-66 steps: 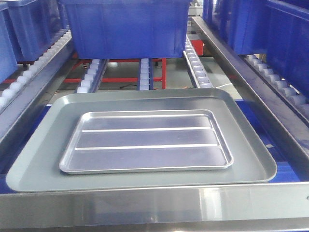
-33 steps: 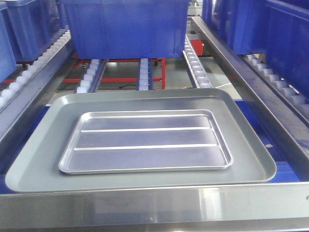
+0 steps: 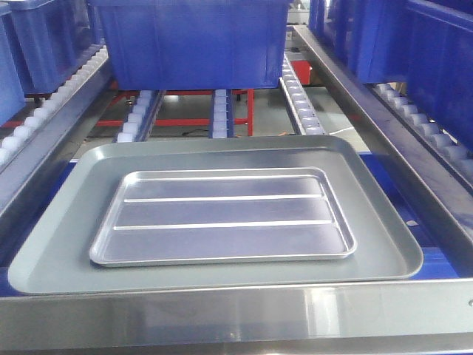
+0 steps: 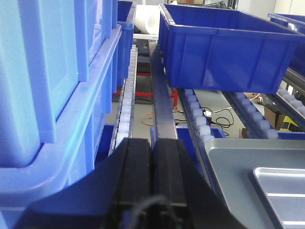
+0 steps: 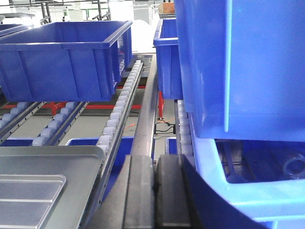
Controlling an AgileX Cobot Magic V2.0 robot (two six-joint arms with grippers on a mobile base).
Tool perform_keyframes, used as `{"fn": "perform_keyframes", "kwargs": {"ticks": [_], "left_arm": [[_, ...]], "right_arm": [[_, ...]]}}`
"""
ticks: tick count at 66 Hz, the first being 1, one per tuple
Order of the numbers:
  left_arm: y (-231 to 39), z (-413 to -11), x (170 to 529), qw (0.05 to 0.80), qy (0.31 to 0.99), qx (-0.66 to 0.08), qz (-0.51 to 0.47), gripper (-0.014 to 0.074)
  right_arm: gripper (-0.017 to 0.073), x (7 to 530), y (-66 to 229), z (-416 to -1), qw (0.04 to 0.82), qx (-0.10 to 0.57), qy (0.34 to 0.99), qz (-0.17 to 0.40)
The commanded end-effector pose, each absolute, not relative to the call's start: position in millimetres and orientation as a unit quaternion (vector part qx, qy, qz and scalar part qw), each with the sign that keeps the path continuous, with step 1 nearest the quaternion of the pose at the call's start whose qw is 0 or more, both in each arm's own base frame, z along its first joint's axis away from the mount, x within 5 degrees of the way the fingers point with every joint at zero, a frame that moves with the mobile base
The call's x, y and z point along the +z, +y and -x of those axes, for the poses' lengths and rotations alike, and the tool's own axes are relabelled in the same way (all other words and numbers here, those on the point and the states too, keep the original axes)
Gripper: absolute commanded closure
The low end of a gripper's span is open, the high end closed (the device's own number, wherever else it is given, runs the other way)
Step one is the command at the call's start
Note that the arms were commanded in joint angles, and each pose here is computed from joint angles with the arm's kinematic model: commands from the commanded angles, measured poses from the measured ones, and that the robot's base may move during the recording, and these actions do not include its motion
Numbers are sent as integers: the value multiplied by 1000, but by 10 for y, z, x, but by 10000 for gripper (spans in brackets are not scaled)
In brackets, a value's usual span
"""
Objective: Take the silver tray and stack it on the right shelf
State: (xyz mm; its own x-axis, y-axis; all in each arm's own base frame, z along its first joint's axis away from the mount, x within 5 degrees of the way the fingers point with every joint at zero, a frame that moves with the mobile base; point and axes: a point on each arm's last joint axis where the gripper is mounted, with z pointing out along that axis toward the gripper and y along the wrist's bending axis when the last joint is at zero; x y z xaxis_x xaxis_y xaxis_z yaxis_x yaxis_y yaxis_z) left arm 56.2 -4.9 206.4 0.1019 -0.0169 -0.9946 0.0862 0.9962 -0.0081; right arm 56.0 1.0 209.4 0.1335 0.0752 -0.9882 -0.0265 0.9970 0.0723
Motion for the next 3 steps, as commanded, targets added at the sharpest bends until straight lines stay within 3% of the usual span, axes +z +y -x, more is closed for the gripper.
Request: {"fn": "perform_keyframes", "kwargs": {"ticks": [1,3], "left_arm": [[-53,-560,2069,765,642,-41,-26,694],[-53,-560,2069,765,642,-41,-26,694]], "right_arm": [[502,2184,9,-531,785,29,618,-15],[502,2184,9,-531,785,29,618,-15]]}}
